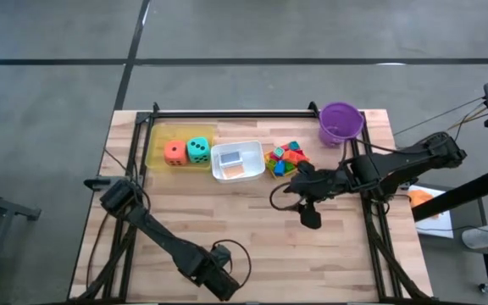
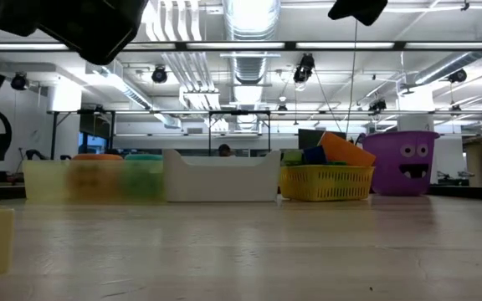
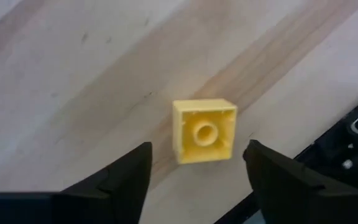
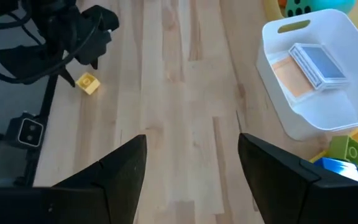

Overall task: Pick & Place Toys
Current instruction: Put the light yellow game piece into the yellow bin

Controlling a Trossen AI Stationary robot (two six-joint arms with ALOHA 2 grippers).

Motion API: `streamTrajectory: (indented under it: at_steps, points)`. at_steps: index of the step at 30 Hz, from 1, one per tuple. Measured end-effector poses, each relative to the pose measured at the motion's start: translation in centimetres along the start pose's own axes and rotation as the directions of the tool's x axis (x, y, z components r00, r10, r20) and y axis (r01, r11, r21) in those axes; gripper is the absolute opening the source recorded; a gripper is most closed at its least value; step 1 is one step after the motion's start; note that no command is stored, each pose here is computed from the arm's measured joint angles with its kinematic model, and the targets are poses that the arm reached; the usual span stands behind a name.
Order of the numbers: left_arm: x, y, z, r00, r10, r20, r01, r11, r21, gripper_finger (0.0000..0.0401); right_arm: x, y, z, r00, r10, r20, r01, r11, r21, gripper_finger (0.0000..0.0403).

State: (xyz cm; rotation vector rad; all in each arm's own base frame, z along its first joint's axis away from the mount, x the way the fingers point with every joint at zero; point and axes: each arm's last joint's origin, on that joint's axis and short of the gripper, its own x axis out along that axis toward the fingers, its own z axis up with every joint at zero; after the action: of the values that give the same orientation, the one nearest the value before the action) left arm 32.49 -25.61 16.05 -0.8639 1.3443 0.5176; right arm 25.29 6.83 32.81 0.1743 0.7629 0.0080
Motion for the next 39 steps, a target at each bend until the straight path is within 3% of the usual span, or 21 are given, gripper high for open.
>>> streamTrajectory:
  at_steps: [6,22,30,33,37,39]
  points:
    - [0.0,-0.3,0.0,0.999,-0.035,0.03,0.035,0.999,0.001,0.0216,0.0,0.2,-0.1,1.0,0.004,-0.003,-0.004,1.0,0.012,0.0251]
    - [1.5,-0.2,0.1,1.0,-0.004,0.026,0.004,1.0,-0.006,0.0214,-0.9,0.2,0.2,1.0,0.012,0.019,-0.013,1.0,0.017,0.0251]
    - [2.5,-0.1,0.2,0.999,0.013,-0.04,-0.013,1.0,-0.007,0.0212,-1.1,0.1,0.2,1.0,0.008,0.01,-0.009,1.0,0.013,0.0251]
    - [2.5,0.0,0.3,0.999,0.019,-0.043,-0.019,1.0,-0.015,0.0187,-1.1,0.1,0.2,1.0,0.008,0.009,-0.008,1.0,0.012,0.0251]
    - [2.5,0.0,0.4,0.999,0.01,-0.049,-0.012,0.999,-0.049,0.0118,-1.1,0.1,0.2,1.0,0.009,0.009,-0.009,1.0,0.014,0.0251]
    - [2.4,0.0,0.4,0.999,0.005,-0.05,-0.008,0.998,-0.064,0.0118,-1.1,0.1,0.2,1.0,0.009,0.009,-0.009,1.0,0.013,0.0251]
